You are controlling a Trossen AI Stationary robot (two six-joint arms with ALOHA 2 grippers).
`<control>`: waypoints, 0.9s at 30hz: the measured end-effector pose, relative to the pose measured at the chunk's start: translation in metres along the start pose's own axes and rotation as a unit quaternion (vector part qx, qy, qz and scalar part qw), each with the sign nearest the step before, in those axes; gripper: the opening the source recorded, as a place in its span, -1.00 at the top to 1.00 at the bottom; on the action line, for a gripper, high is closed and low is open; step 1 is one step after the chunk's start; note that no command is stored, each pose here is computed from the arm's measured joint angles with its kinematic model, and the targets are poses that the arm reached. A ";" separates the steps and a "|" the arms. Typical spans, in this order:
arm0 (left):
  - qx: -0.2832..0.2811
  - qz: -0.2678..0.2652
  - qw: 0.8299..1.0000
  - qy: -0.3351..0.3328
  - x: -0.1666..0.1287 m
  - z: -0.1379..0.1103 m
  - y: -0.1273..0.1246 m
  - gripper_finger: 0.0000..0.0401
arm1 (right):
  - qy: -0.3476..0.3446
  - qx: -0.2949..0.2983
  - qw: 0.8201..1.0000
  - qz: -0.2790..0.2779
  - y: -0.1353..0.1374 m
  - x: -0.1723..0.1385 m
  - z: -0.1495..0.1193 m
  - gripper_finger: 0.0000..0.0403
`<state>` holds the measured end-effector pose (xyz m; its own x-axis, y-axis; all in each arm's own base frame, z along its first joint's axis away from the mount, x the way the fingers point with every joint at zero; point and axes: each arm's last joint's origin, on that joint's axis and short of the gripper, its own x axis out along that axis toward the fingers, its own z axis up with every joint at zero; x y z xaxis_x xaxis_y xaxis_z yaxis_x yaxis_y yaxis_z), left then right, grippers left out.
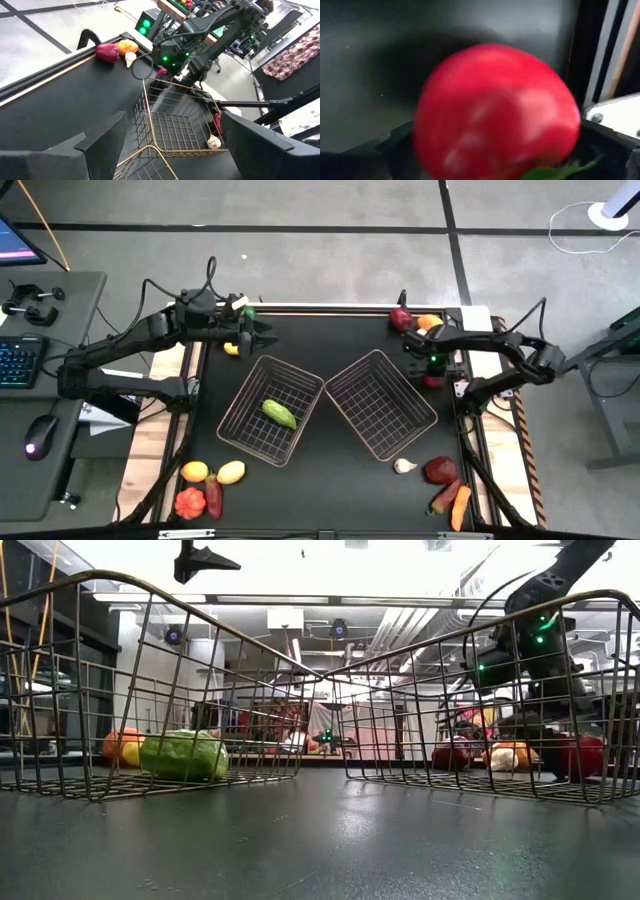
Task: Sort produce into baskets
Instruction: Put the tomato into the right basket
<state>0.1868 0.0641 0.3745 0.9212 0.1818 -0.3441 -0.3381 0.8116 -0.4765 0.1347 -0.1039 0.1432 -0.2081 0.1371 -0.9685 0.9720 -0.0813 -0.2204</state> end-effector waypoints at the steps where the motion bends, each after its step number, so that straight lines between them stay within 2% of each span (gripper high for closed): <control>1: 0.000 0.000 1.000 0.000 0.000 0.000 0.000 -0.55 | 0.001 0.001 1.000 -0.001 0.000 0.001 0.000 -0.98; 5: 0.000 0.000 1.000 0.000 0.000 0.000 0.000 -0.55 | -0.008 0.003 1.000 0.006 0.002 -0.003 0.001 -0.98; 11: 0.000 0.000 1.000 0.000 0.000 0.000 0.000 -0.55 | -0.070 0.010 0.997 0.015 0.009 -0.022 0.011 -0.98; 22: -0.008 0.001 1.000 0.000 0.000 0.000 0.000 -0.55 | -0.058 0.032 0.997 0.038 0.007 -0.013 0.016 -0.98; 25: -0.008 0.000 1.000 0.000 0.000 0.000 0.000 -0.55 | -0.055 0.040 0.997 0.041 0.006 -0.008 0.015 -0.91; 27: -0.008 0.000 1.000 0.000 0.000 0.000 0.000 -0.55 | -0.057 0.047 0.996 0.045 0.007 -0.007 0.015 -0.80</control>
<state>0.1869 0.0641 0.3744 0.9209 0.1822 -0.3447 -0.3419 0.8024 -0.4892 0.1409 -0.1205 0.1463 -0.1369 0.0127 -0.9905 0.9740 -0.1807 -0.1369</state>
